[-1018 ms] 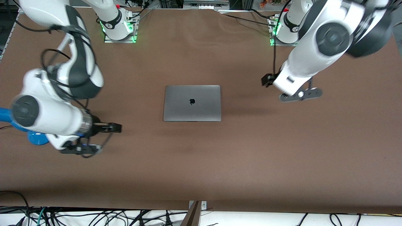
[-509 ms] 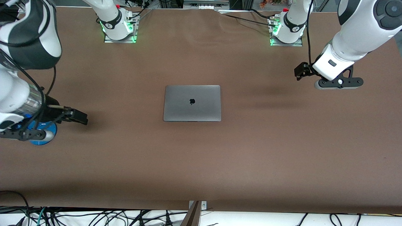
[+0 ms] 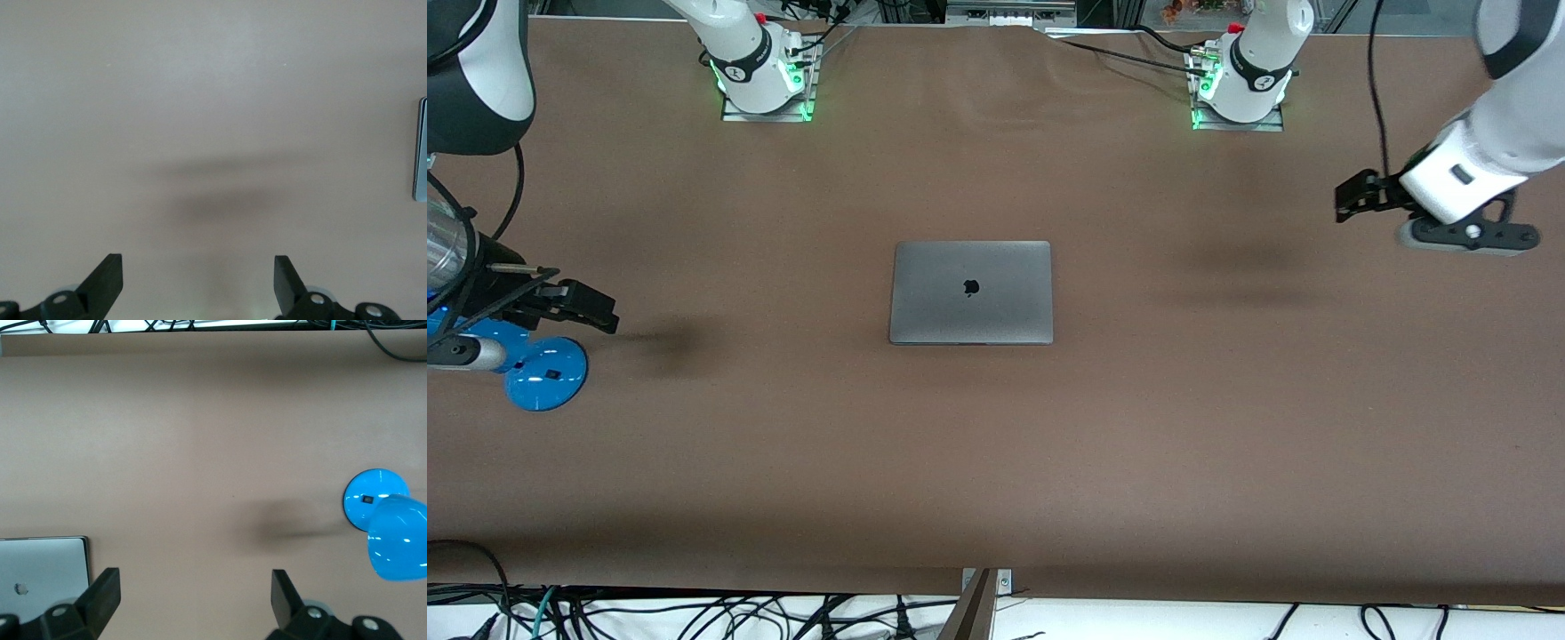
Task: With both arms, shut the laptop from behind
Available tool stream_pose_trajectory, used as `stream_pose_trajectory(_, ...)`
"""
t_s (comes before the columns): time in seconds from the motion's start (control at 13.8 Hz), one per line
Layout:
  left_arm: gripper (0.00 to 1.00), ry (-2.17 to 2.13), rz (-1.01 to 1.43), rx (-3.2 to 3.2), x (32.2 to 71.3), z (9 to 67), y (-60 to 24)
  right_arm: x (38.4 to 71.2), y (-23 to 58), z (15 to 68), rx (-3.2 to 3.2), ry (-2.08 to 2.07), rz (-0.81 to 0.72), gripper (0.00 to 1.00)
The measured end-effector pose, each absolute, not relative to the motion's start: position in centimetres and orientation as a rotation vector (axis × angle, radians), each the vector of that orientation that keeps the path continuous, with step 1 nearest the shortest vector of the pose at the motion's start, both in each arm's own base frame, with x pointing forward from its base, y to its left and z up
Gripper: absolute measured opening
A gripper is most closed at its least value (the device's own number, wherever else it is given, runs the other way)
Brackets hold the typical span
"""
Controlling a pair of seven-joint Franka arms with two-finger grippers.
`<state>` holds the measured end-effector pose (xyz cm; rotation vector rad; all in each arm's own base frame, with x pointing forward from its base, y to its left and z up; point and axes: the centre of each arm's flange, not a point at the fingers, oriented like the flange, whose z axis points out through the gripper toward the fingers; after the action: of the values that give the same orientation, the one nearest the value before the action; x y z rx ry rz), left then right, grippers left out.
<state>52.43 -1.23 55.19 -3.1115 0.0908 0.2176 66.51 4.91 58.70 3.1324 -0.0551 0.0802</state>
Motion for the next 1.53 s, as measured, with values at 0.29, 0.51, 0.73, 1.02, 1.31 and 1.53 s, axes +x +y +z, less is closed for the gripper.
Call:
stream_pose_trajectory(0.29,1.0,0.084,0.243,-3.103,51.8,55.9,-2.8,64.9,4.3,59.1,3.126,-0.054,0.054,1.0)
stream_pose_trajectory(0.51,1.0,0.036,0.215,-3.075,51.4,58.1,-6.1,64.3,2.7,57.9,3.124,-0.041,0.014,1.0)
stream_pose_trajectory(0.73,1.0,-0.027,0.175,-3.091,51.7,59.7,-4.4,63.6,2.1,57.3,3.123,-0.043,-0.011,1.0)
stream_pose_trajectory(1.02,1.0,-0.015,0.162,-3.134,52.0,60.0,-2.0,62.5,2.2,57.5,3.124,-0.037,-0.026,1.0)
stream_pose_trajectory(1.31,1.0,0.032,0.054,-3.151,52.0,60.3,-2.3,62.3,2.4,57.4,3.125,-0.026,-0.033,1.0)
stream_pose_trajectory(1.53,1.0,0.033,0.024,-3.189,51.3,60.5,-2.7,62.2,2.4,57.2,3.125,-0.026,-0.043,1.0)
